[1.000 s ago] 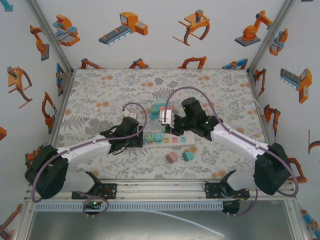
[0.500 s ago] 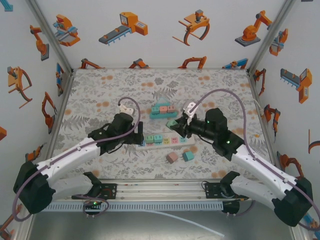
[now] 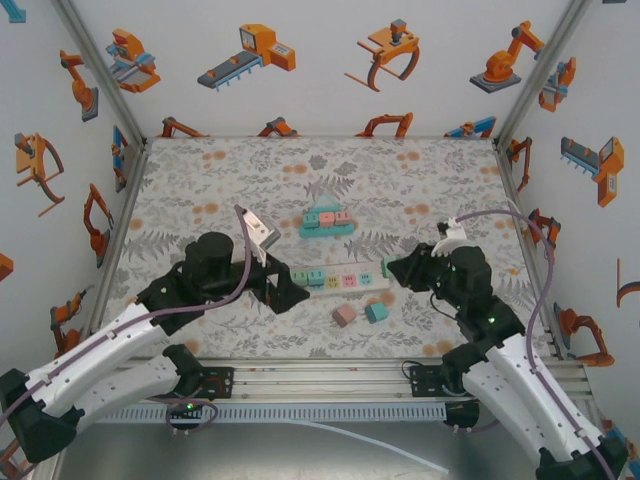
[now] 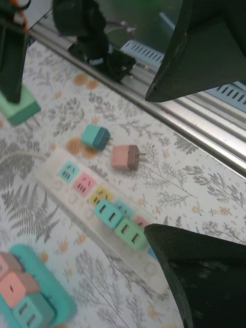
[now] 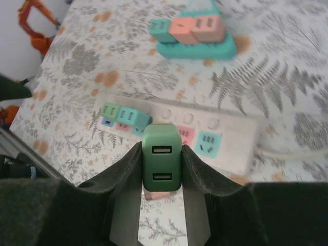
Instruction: Pull the plug off the socket
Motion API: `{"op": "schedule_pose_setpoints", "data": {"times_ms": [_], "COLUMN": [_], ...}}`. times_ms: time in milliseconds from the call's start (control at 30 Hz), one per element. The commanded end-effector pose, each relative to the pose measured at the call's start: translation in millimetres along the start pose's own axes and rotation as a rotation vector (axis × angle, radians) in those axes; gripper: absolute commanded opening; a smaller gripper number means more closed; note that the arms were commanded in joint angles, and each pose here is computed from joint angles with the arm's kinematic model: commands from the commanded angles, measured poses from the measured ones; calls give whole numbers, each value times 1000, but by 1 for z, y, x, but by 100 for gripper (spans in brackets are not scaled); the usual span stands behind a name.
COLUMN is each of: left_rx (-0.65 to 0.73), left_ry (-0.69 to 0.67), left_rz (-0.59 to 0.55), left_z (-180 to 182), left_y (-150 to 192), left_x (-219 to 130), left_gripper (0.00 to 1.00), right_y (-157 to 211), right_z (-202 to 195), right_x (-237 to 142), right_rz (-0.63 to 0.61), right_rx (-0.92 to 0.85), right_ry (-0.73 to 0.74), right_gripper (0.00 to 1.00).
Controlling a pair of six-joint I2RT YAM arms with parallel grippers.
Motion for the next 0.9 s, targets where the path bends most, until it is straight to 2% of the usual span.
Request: {"op": "schedule_pose_setpoints", "data": {"times_ms": [0, 133, 300, 700, 800, 867], "left_rx": [116, 149, 160, 157, 154, 153], "left_ry": [147, 169, 141, 106, 90, 79], "left_rz": [-54, -45, -16, 22, 26, 32], "left_z": [-19, -25, -24, -20, -19, -18], "left_y": [-17, -21, -17, -10, -9, -8], "left_x": [-2, 4, 10, 24, 27, 29], "left_gripper": [95, 96, 100, 97, 97, 97], "right_y": [12, 17, 29, 62, 65, 69], "right_z": [-28, -53, -74, -93, -96, -98], "right_x": [1, 11, 19, 32, 33, 35], "right_rz": [73, 98, 138, 224, 235, 245], "right_rx": [156, 281, 319, 399, 420, 438], "right_ry": [137, 226, 300, 214, 225, 221], "right_gripper": [12, 12, 13, 17, 23, 34]}}
Point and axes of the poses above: each hand's point on the last joint's axis, 136 mm out from that joint toward the fingers, its own x axis out along the fingers, its own z axis along the line the jaws close on, y = z × x, the point moved 9 cm from there along -x, back along the fingers, and after that the axes turned 13 degrees about x, right-handed, at the moved point
